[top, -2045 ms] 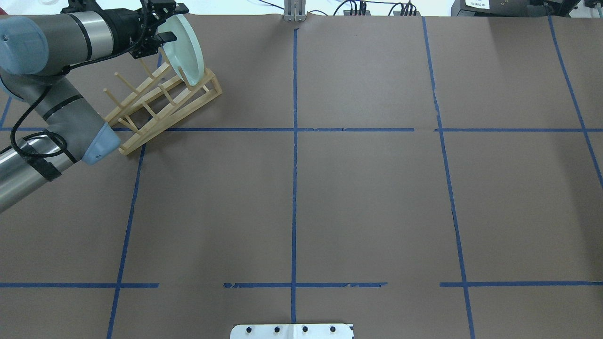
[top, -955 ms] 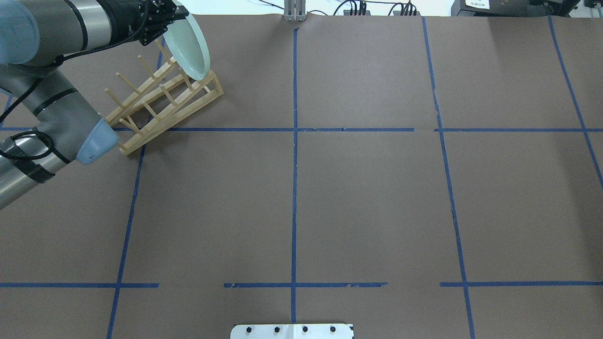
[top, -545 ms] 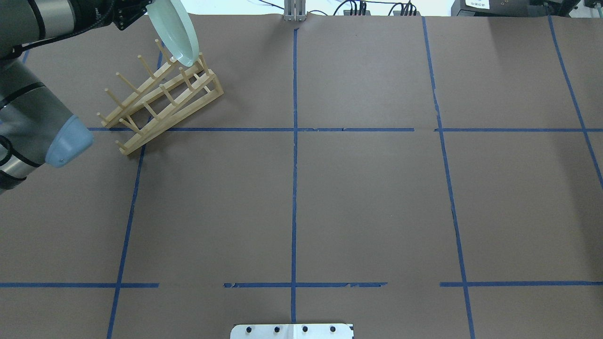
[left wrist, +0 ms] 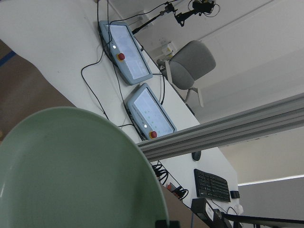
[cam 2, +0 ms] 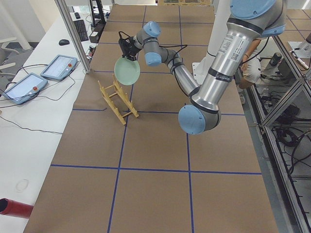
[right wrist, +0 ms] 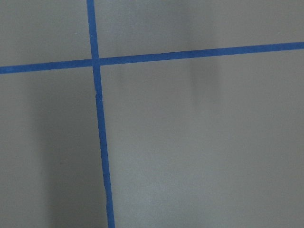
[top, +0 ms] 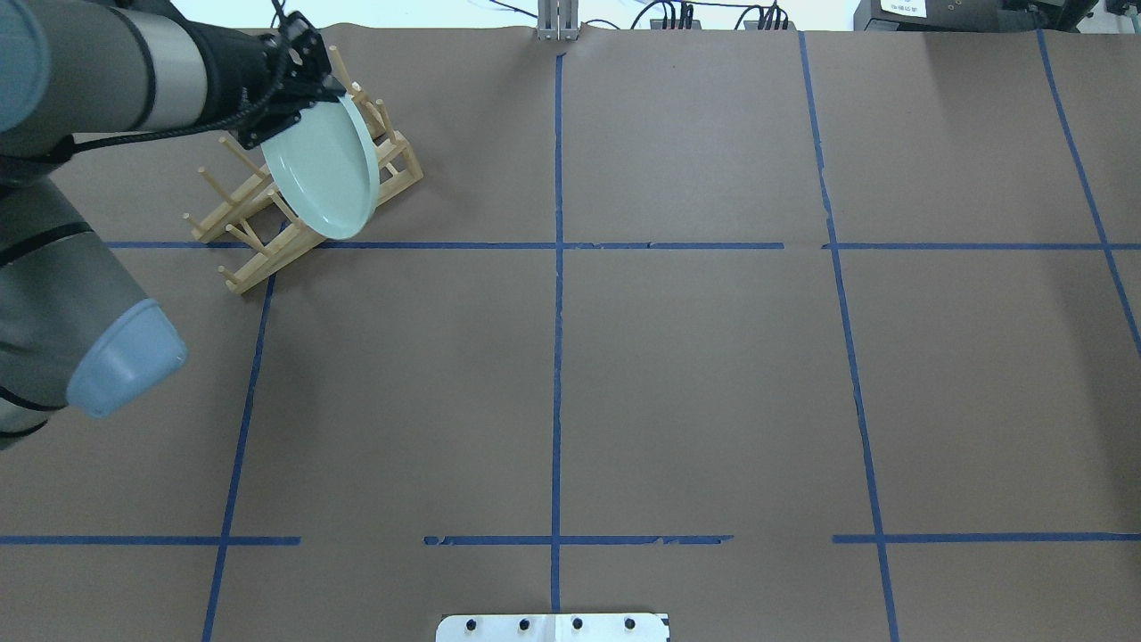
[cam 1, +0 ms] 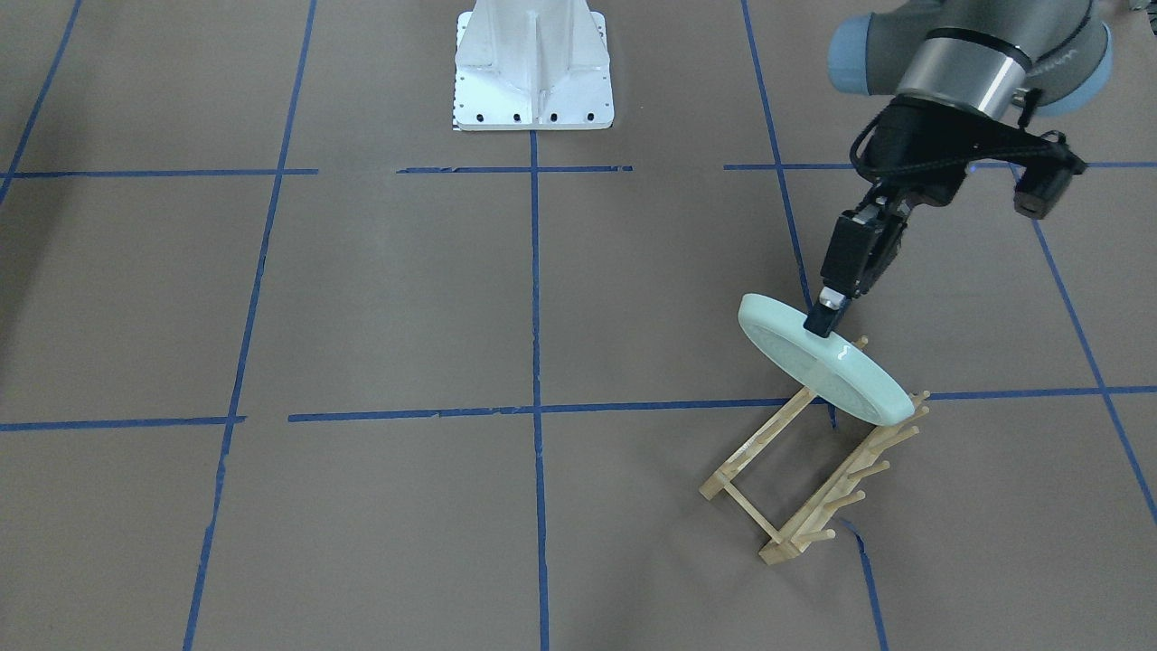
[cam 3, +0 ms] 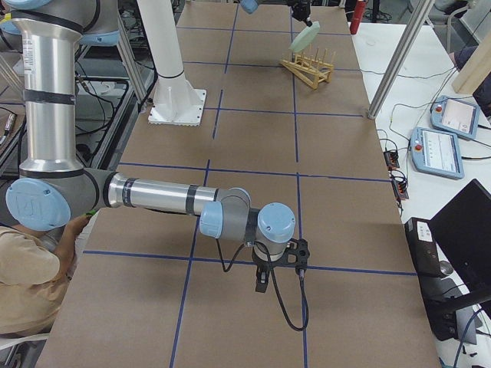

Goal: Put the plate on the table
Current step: 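Lift the plate out of the rack with the left gripper, tilting it flat, then lower the plate flat onto the table nearer the robot and release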

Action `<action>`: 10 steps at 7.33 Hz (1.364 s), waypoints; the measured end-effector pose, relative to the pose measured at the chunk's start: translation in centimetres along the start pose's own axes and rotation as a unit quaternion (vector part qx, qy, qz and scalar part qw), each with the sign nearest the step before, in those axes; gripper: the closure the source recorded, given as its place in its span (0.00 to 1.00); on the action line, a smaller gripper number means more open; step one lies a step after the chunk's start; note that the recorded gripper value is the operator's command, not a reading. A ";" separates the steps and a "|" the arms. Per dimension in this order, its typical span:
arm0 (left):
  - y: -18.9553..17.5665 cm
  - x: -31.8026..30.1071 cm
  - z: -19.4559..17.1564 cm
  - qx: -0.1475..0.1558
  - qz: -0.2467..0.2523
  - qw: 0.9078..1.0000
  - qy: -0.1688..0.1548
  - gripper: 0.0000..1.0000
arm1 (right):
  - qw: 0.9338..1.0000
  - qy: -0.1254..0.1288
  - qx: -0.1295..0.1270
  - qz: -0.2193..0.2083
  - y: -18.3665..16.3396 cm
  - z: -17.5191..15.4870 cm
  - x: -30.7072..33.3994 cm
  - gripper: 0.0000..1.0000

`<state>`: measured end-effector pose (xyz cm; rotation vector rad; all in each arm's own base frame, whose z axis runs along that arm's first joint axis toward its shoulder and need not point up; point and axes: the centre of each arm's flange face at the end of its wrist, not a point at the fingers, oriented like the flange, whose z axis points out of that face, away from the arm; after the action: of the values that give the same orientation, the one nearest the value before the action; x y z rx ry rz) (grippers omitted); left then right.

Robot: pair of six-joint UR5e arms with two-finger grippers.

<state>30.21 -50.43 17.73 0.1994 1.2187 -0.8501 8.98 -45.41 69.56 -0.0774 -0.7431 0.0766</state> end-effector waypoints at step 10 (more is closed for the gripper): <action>17.3 0.0 15.9 -0.136 0.154 0.915 -0.348 1.00 | 1.000 0.000 0.000 0.000 0.0 0.0 0.0 0.00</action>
<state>53.51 -47.48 18.53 -0.1347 0.5939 -0.4036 8.98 -45.38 69.58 -0.0779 -0.7431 0.0768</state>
